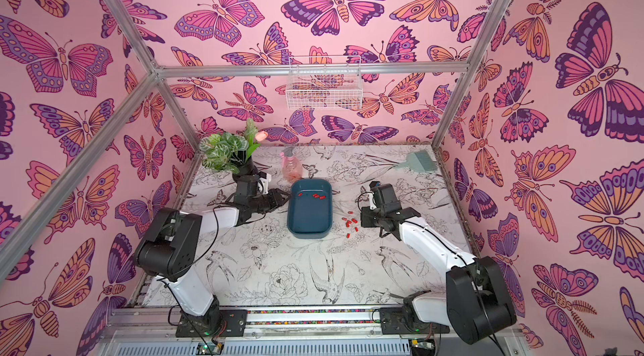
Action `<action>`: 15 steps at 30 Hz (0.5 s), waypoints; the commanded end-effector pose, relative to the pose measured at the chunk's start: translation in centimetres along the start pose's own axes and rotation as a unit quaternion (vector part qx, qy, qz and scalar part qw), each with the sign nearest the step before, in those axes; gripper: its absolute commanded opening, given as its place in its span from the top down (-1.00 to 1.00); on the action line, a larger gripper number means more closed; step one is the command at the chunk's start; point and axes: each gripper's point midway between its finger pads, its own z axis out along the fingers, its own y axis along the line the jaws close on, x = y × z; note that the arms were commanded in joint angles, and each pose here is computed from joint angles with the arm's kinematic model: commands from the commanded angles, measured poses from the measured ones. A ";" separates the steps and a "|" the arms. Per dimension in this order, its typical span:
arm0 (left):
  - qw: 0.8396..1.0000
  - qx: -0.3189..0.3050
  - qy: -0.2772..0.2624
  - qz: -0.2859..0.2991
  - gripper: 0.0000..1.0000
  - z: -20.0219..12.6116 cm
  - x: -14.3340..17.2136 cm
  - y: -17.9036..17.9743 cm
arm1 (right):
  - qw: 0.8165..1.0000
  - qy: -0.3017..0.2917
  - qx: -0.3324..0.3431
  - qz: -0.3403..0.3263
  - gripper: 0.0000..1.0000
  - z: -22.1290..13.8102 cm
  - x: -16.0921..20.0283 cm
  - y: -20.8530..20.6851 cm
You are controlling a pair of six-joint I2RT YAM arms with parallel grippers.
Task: Take the screw protection sleeves out of the storage box
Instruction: Place the screw protection sleeve at the center of the board.
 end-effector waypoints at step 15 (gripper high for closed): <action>1.000 0.007 0.002 0.001 0.12 0.3 -0.1 0.0 | 0.997 0.069 -0.022 0.023 1.00 3.1 2.6 -0.9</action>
